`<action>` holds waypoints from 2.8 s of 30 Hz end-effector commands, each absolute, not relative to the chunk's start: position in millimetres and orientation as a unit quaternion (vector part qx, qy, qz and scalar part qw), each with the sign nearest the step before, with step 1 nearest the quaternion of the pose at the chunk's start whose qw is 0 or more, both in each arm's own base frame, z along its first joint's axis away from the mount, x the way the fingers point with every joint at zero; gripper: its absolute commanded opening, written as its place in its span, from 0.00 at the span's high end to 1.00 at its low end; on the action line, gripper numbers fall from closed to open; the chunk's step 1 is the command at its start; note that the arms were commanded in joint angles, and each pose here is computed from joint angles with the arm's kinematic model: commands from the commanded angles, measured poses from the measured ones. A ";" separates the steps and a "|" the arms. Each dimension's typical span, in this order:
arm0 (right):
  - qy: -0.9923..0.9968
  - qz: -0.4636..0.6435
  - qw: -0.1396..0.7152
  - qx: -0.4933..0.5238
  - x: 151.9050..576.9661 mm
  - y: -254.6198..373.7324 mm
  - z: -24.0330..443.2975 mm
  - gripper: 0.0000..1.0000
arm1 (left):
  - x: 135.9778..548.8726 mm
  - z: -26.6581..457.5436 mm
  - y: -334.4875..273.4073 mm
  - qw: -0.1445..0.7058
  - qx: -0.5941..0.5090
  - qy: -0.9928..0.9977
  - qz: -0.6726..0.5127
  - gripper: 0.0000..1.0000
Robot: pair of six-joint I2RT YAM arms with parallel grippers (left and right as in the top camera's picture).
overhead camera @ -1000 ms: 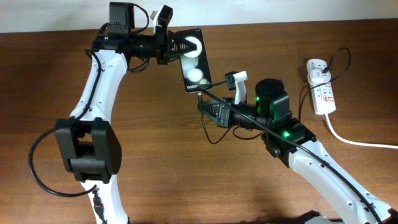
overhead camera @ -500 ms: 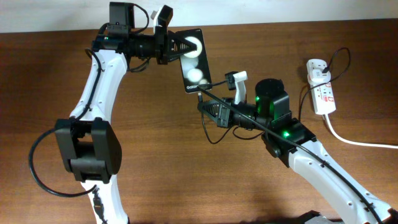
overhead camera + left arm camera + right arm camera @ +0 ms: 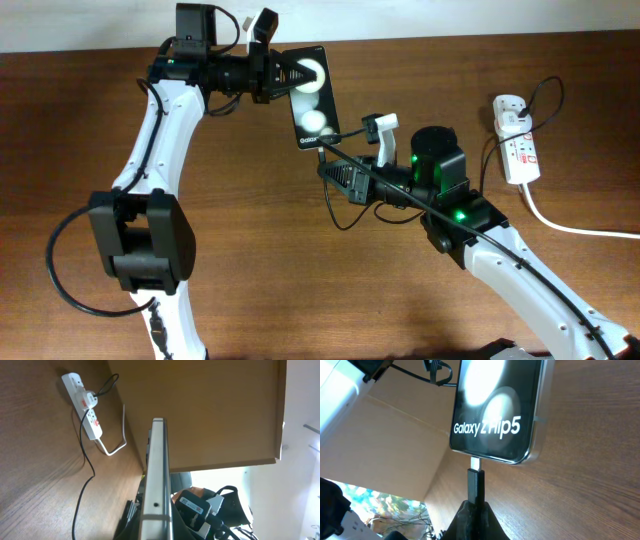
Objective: Plug charger to phone and switch on socket
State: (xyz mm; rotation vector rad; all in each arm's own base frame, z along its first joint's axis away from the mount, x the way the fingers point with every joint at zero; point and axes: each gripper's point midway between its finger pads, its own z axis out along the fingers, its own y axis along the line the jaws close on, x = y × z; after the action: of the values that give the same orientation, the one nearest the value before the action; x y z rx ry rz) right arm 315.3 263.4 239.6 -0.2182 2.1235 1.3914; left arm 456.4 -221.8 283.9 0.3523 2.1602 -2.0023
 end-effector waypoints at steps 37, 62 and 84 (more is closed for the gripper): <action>0.803 0.520 0.285 -0.067 318.5 255.5 234.0 0.96 | 443.9 304.9 -224.1 0.100 0.153 0.707 -0.683 1.00; 0.801 0.523 0.282 -0.070 316.8 256.4 234.5 0.96 | 442.9 303.9 -228.2 0.102 0.158 0.708 -0.681 1.00; 0.803 0.522 0.281 -0.067 317.2 256.0 233.7 0.96 | 442.5 303.9 -229.0 0.101 0.158 0.708 -0.681 1.00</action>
State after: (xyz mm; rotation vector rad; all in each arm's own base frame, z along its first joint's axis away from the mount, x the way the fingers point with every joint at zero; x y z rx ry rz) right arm 315.5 258.8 236.4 -0.1989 2.1451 1.4051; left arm 454.7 -225.8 283.9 0.3862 2.1477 -1.9933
